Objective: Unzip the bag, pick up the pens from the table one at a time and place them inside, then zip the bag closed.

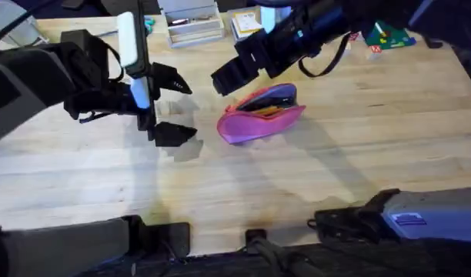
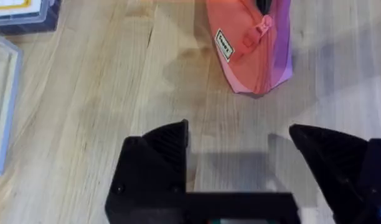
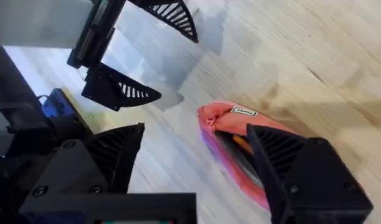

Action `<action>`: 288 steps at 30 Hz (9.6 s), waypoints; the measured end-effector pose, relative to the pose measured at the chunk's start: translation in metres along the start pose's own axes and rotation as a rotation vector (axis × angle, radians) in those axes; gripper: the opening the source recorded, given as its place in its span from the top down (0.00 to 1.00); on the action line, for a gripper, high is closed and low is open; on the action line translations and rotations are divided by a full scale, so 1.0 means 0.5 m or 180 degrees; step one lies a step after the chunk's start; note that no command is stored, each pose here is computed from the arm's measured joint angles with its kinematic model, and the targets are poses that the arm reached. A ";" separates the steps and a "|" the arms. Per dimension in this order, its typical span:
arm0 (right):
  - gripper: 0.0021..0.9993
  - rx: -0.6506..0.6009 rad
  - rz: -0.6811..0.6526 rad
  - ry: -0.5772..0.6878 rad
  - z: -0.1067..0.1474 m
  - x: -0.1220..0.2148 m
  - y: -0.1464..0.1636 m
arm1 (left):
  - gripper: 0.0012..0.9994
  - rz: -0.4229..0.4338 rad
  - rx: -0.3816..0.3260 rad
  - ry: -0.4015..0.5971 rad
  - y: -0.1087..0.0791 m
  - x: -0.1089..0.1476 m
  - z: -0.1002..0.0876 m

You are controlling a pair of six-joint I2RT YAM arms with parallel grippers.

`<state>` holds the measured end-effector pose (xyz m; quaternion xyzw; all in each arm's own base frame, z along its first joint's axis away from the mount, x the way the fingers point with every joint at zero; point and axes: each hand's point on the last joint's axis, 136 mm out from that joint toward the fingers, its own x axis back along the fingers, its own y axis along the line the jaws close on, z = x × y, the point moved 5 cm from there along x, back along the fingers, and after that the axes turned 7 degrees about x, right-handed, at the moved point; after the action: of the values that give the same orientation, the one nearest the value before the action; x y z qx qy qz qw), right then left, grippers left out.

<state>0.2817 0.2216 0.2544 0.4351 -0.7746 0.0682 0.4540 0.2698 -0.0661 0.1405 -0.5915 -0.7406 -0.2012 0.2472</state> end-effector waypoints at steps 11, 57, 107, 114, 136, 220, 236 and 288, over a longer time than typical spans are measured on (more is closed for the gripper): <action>0.00 -0.0057 0.0002 -0.0014 -0.002 0.000 0.000 | 0.01 0.0081 0.0095 -0.0146 0.006 -0.008 0.017; 0.12 -0.0452 -0.0182 0.0895 0.072 -0.192 -0.006 | 0.01 0.0117 0.0121 -0.0176 0.001 -0.008 0.015; 0.97 -0.0158 -0.0097 0.0582 -0.025 -0.138 0.021 | 0.01 0.0315 0.0113 -0.0564 -0.019 -0.021 -0.027; 0.97 -0.0157 -0.0097 0.0582 -0.025 -0.138 0.021 | 0.01 0.0611 0.0150 -0.0552 -0.032 -0.070 -0.023; 0.97 0.0090 -0.0110 0.0598 -0.020 -0.126 -0.006 | 0.96 0.0668 0.0052 -0.0863 -0.023 -0.088 -0.038; 0.00 -0.0962 0.0700 0.0175 -0.012 0.081 -0.163 | 0.01 0.0676 0.0045 -0.0900 -0.022 -0.086 -0.044; 0.00 -0.1001 0.0613 0.0258 -0.013 0.063 -0.126 | 0.00 0.0239 0.0243 -0.0775 -0.012 0.008 -0.036; 0.00 -0.1405 0.0803 0.0997 0.036 -0.133 -0.053 | 0.00 -0.0306 0.0579 -0.0519 -0.021 0.114 -0.006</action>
<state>0.3035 0.2372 0.1856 0.2104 -0.7391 0.0204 0.6395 0.2497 -0.0259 0.1772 -0.5449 -0.8009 -0.0962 0.2289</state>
